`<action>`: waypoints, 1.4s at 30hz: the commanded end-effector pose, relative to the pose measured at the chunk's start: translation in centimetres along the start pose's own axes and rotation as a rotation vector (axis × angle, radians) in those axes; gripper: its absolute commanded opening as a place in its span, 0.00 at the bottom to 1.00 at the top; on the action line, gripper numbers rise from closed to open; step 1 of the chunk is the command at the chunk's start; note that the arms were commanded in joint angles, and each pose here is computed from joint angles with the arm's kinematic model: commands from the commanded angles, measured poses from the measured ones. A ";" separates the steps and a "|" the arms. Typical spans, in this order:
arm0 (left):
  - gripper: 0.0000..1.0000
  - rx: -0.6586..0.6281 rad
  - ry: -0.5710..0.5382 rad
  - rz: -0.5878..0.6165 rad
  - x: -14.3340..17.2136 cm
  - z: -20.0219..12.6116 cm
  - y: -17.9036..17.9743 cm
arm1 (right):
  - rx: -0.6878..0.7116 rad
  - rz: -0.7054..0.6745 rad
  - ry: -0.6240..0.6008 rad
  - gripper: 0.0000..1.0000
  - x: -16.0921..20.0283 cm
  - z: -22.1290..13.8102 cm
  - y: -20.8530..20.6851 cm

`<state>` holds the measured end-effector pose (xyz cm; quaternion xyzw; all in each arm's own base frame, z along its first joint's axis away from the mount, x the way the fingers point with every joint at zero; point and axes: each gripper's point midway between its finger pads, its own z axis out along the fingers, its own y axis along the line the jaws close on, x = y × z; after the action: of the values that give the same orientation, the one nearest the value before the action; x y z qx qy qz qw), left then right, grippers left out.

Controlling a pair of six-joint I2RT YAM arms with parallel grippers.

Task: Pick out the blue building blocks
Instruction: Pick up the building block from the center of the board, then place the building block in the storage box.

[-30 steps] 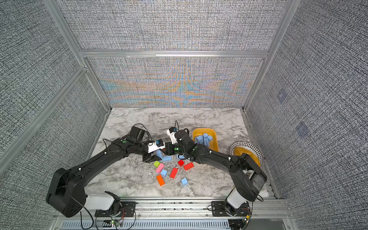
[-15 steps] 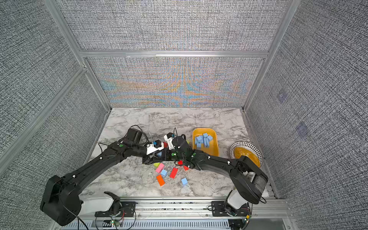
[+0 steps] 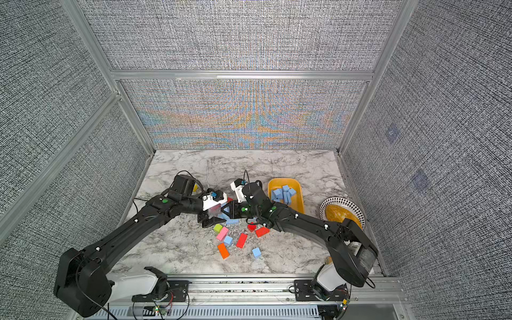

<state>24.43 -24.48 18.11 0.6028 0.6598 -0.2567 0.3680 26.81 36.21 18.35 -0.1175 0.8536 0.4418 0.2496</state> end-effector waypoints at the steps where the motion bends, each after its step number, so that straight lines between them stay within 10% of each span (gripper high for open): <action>1: 1.00 -0.056 0.025 -0.098 0.6 0.0 1.5 | 0.165 -0.054 0.009 0.00 -0.6 -1.5 -5.0; 11: 1.00 -0.054 0.258 -0.284 4.6 0.8 7.1 | 0.648 0.024 -0.014 0.00 -5.4 -8.2 -22.3; 20: 1.00 -0.026 0.296 -0.440 3.3 1.6 11.1 | 0.898 0.060 0.063 0.04 -8.9 -12.0 -24.9; 33: 1.00 -0.026 0.339 -0.489 5.0 3.1 12.0 | 1.122 0.190 0.292 0.16 -5.2 -15.8 -28.8; 37: 1.00 -0.022 0.354 -0.485 5.1 3.0 12.0 | 1.092 0.239 0.294 0.41 -5.1 -15.6 -29.0; 42: 1.00 -0.050 0.378 -0.539 5.7 2.9 12.1 | 1.140 0.247 0.254 0.48 -6.2 -16.6 -28.8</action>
<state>37.03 -22.03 13.38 0.4519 0.8450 -0.2181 0.1851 39.13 6.49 9.06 0.0671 0.9890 -0.0602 0.1172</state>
